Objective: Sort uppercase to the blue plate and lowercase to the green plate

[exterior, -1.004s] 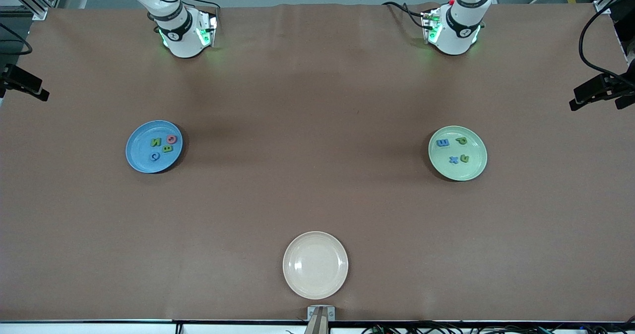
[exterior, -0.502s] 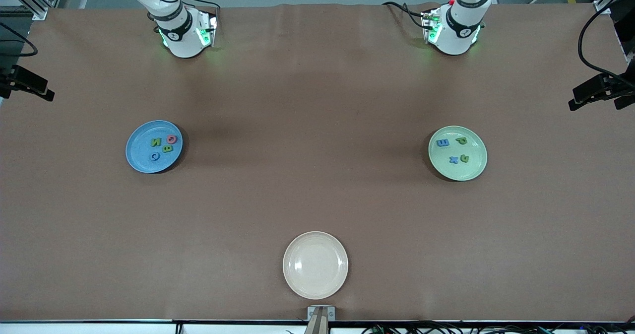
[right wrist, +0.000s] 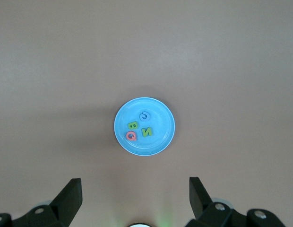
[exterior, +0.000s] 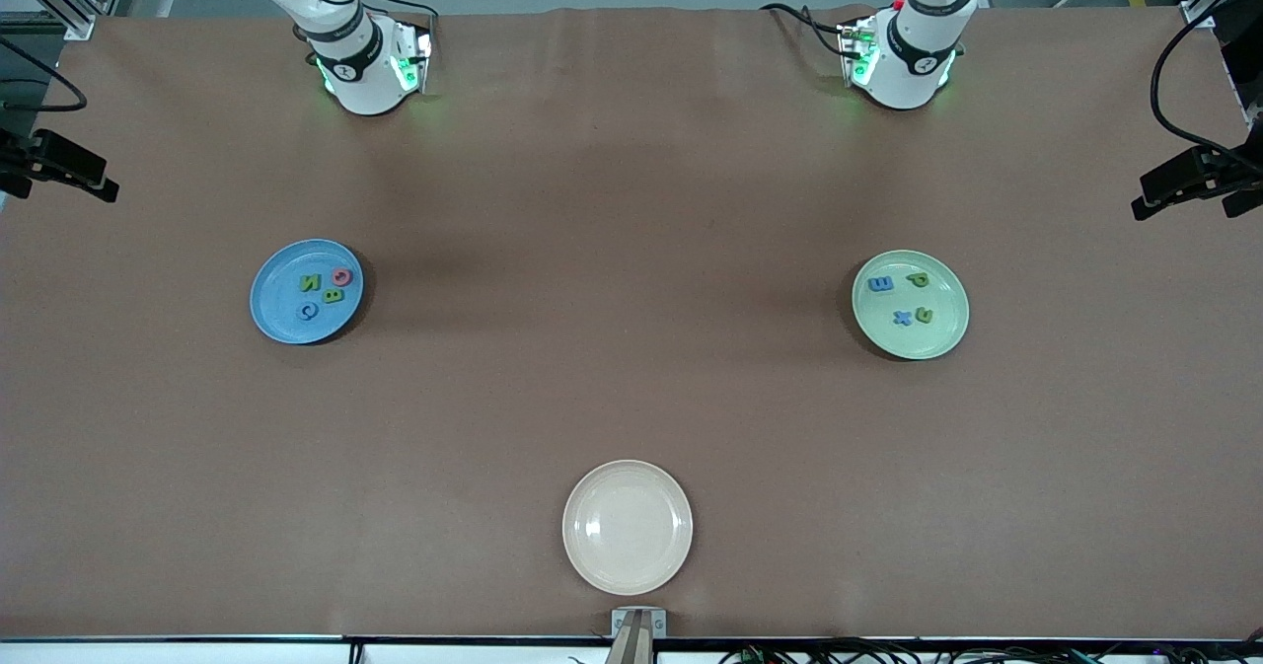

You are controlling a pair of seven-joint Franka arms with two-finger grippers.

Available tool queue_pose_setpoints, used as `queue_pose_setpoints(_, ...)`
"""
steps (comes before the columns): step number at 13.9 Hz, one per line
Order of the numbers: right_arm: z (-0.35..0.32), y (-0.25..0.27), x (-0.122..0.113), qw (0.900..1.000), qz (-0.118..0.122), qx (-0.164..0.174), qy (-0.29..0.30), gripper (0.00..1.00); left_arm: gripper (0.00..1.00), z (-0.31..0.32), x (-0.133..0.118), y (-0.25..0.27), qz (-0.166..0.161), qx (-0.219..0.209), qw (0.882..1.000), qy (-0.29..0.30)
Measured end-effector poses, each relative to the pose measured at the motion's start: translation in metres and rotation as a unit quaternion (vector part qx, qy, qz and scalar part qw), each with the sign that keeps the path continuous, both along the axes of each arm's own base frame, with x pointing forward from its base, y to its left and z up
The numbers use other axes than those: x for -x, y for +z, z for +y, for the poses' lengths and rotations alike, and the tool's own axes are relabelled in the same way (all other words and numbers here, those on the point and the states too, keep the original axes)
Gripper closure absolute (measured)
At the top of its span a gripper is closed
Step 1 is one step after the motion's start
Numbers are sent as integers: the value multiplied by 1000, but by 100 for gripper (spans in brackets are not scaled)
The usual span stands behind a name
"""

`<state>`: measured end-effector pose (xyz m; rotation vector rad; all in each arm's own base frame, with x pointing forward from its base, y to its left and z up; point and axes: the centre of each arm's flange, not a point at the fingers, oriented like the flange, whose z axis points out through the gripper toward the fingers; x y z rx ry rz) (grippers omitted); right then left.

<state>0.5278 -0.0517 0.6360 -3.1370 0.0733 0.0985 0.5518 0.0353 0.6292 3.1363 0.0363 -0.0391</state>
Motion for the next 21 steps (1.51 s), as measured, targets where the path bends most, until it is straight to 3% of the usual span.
queue_pose_setpoints(21,-14,3,0,1000,-10,1,-14,0,0,-14,-1,0,0,0,1000,-13)
